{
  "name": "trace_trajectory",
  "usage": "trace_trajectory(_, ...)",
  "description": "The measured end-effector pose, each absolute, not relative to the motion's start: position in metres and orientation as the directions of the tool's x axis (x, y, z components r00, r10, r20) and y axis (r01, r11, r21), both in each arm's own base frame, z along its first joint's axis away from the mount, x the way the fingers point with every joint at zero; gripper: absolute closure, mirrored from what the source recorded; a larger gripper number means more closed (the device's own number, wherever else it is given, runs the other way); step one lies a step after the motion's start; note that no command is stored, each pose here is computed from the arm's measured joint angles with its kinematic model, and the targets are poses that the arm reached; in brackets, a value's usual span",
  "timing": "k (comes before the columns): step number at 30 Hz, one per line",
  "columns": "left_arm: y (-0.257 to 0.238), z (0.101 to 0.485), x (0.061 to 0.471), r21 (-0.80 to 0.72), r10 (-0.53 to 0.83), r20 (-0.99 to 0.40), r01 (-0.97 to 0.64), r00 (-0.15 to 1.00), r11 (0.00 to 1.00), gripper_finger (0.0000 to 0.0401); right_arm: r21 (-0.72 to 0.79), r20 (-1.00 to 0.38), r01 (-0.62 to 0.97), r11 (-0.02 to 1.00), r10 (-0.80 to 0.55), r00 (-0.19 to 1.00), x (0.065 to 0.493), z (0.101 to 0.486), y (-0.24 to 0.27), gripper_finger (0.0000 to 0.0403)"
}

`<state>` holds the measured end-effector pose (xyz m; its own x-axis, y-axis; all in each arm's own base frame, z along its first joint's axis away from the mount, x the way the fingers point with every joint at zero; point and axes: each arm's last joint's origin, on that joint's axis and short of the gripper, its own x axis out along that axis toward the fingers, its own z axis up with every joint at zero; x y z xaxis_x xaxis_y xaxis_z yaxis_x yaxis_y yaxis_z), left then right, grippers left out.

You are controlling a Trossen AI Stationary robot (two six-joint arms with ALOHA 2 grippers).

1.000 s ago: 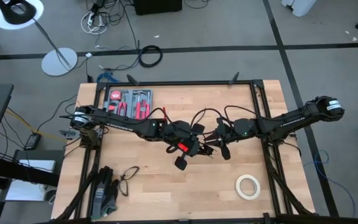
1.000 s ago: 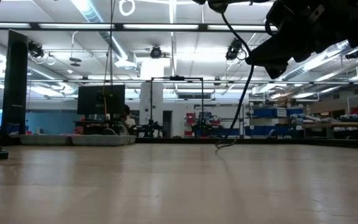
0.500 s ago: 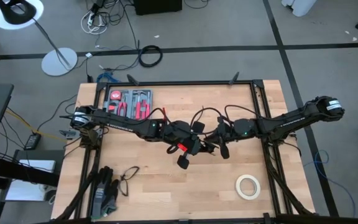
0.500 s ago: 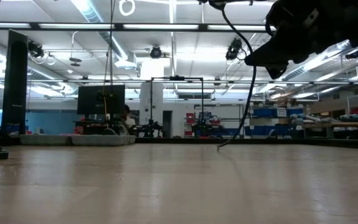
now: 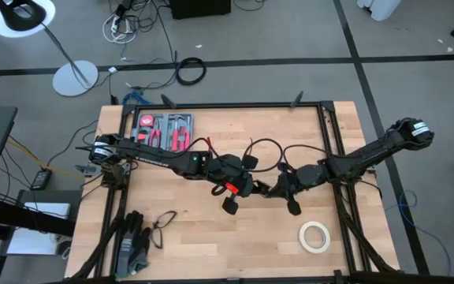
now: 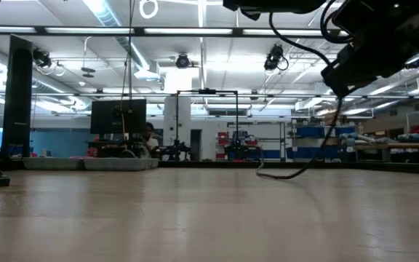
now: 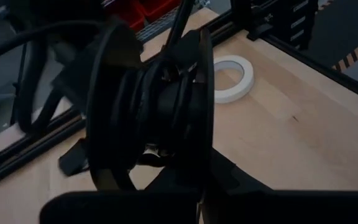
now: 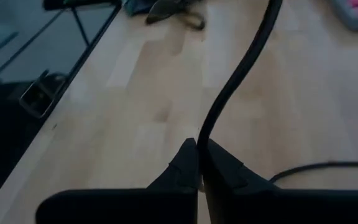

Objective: Coil cords
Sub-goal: Coil the black wire onto the spool

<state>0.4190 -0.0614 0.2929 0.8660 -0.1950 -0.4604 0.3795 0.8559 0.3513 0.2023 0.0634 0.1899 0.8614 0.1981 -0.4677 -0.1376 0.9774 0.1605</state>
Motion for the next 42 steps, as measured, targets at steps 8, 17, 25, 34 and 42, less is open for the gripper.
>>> trace_trajectory(8,-0.06,0.288,0.416,0.334,-0.177,-0.511,0.384,0.841,0.861,0.0401,0.081,-0.48,-0.28,0.957,0.283,0.83,0.192,0.19,0.083,0.04)
trace_trajectory(17,-0.06,0.284,0.414,0.311,-0.163,-0.553,0.384,0.817,0.87,0.0401,0.096,-0.407,-0.369,0.925,0.375,0.833,0.172,0.211,0.087,0.04)
trace_trajectory(25,-0.059,0.284,0.414,0.324,-0.133,-0.56,0.364,0.818,0.873,0.0401,0.146,-0.33,-0.418,0.897,0.442,0.834,0.15,0.228,0.093,0.04)
trace_trajectory(34,-0.059,0.287,0.416,0.305,-0.138,-0.53,0.341,0.837,0.889,0.0401,0.027,-0.198,-0.476,0.879,0.471,0.86,0.142,0.25,0.091,0.0401)
trace_trajectory(42,-0.059,0.283,0.419,0.227,-0.164,-0.523,0.322,0.836,0.919,0.0401,-0.042,-0.237,-0.495,0.868,0.472,0.849,0.145,0.276,0.083,0.0401)
